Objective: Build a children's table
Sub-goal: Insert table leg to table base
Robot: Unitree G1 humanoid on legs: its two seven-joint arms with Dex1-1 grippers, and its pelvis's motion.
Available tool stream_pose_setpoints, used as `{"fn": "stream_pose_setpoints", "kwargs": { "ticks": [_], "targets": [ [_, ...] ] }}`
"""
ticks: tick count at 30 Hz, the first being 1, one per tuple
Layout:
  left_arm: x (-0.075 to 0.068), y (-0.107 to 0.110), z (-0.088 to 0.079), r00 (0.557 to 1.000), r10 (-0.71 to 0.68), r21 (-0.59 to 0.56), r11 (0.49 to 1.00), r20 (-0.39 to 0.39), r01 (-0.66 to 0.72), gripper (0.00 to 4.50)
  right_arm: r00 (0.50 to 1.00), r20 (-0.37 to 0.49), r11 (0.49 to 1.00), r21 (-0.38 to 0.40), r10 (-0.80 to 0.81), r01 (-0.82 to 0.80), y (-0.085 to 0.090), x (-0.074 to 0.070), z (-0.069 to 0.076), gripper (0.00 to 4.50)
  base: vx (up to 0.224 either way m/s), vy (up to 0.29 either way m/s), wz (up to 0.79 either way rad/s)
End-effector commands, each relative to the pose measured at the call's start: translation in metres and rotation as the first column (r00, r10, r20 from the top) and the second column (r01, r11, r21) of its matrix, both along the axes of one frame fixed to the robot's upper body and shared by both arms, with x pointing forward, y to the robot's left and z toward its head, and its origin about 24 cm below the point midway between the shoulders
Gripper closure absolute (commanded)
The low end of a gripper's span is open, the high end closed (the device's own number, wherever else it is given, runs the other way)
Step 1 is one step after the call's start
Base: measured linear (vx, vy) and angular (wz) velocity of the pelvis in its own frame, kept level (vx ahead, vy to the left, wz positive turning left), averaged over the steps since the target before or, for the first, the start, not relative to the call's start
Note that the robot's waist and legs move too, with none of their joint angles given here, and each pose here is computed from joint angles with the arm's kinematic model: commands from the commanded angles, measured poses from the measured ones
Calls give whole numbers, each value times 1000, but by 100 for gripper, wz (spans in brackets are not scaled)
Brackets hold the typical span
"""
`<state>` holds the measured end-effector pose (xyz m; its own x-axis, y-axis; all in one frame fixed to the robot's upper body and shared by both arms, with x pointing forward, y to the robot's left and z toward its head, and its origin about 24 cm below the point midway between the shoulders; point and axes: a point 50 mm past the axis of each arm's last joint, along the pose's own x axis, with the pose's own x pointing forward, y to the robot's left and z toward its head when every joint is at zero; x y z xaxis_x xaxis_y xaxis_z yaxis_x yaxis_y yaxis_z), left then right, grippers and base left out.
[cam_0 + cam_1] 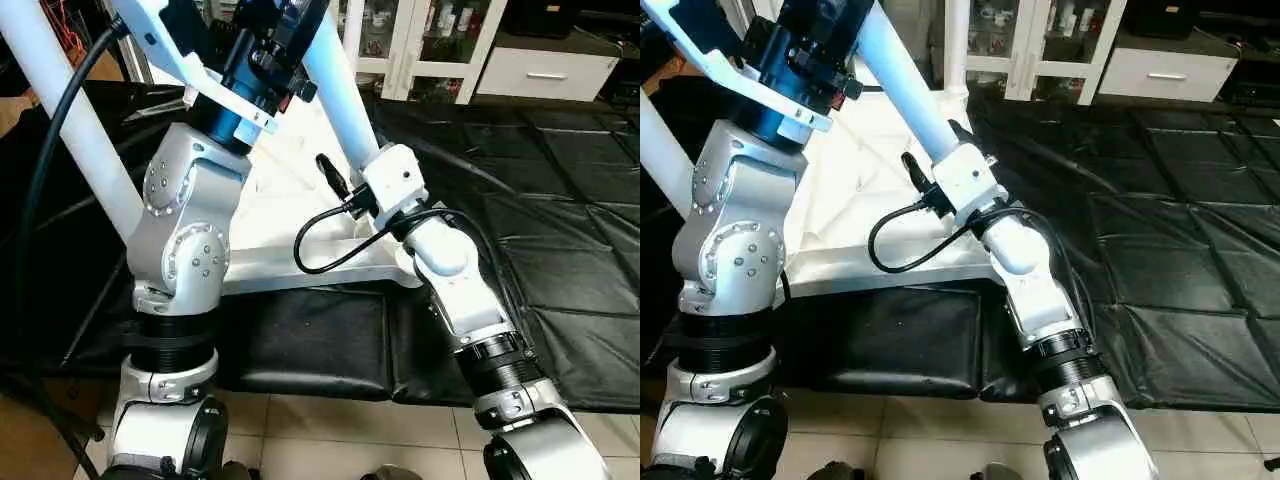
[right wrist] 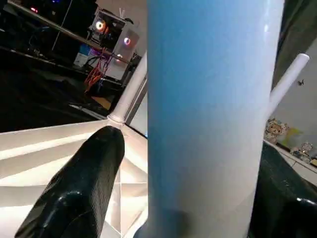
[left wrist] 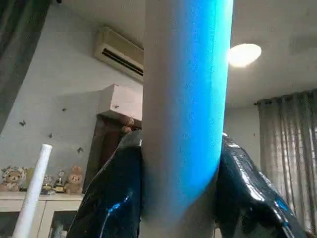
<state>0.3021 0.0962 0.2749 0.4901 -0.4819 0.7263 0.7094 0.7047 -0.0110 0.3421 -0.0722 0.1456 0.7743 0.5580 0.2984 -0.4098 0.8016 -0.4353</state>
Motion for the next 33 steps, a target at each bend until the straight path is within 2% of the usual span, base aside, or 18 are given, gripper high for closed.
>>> {"fn": "stream_pose_setpoints", "kwargs": {
  "ticks": [1, 3, 5, 9, 10, 15, 24, 33],
  "targets": [
    [-4, -4, 0, 999, -1, 32, 999, 34, 0, 287, 1000, 22, 1000, -7, 10, -9, 0, 0, 5, 141, 0, 0, 0],
    [-5, -6, 0, 999, 3, 44, 999, 46, -5, 287, 1000, 19, 1000, -10, 4, -4, -1, 1, 4, 144, 0, 0, 0],
    [-5, -7, 0, 998, 9, 57, 998, 59, -12, 287, 1000, 16, 1000, -12, 1, -1, -1, 1, 3, 179, 0, 0, 0],
    [-8, -11, -2, 996, 9, 93, 996, 86, -17, 287, 1000, 6, 1000, -20, -2, 2, 0, 1, 1, 199, 0, 0, 0],
    [-8, -12, -2, 995, 10, 102, 995, 95, -20, 287, 1000, 5, 1000, -22, -4, 4, 0, 1, 1, 224, 0, 0, 0],
    [-10, -16, -3, 992, 18, 131, 991, 129, -35, 287, 1000, -15, 999, -49, -24, 23, -1, 3, -2, 258, 0, 0, 0],
    [-15, -21, -3, 987, 2, 151, 988, 161, -27, 287, 998, -54, 997, -71, -37, 33, -2, 5, -8, 262, 0, 0, 0],
    [-32, -37, -4, 976, -115, 192, 978, 184, 80, 287, 992, -108, 995, -87, -62, 52, -8, 8, -16, 262, 0, 0, 0]
  ]
}}
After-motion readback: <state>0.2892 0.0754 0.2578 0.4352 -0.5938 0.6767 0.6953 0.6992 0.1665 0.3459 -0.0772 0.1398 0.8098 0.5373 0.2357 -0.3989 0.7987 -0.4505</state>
